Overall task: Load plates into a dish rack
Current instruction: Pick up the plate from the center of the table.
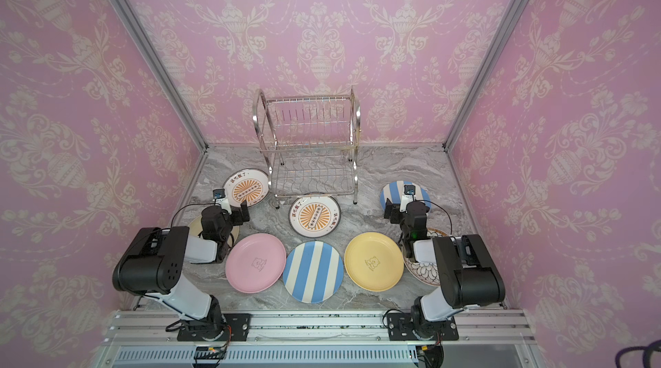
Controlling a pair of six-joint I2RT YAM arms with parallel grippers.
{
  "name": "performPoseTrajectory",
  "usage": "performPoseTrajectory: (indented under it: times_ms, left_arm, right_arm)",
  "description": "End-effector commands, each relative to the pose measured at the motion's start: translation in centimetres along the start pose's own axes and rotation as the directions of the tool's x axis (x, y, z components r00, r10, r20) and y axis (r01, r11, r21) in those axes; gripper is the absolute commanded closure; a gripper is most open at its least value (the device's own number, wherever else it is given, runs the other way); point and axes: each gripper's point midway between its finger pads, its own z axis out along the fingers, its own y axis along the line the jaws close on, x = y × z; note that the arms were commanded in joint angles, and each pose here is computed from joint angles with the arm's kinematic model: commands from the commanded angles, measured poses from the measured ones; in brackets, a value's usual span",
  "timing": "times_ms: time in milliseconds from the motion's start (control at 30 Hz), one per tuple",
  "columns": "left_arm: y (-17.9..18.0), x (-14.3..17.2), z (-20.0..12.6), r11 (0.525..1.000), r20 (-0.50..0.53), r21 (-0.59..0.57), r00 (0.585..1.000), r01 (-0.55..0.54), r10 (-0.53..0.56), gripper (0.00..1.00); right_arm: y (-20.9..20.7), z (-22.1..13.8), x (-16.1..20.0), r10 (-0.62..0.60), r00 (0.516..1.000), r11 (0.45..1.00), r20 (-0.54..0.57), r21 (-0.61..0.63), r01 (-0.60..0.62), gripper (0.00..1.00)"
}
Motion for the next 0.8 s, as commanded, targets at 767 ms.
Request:
performPoseTrajectory:
  times_ms: [767]
  left_arm:
    - [-7.3, -8.1, -7.9, 0.940, 0.017, 0.324, 0.992, 0.111, -0.123, 0.01]
  right_arm:
    - [20.1, -9.9, 0.1, 0.178, 0.877, 0.892, -0.445, -0.304, -0.335, 0.19]
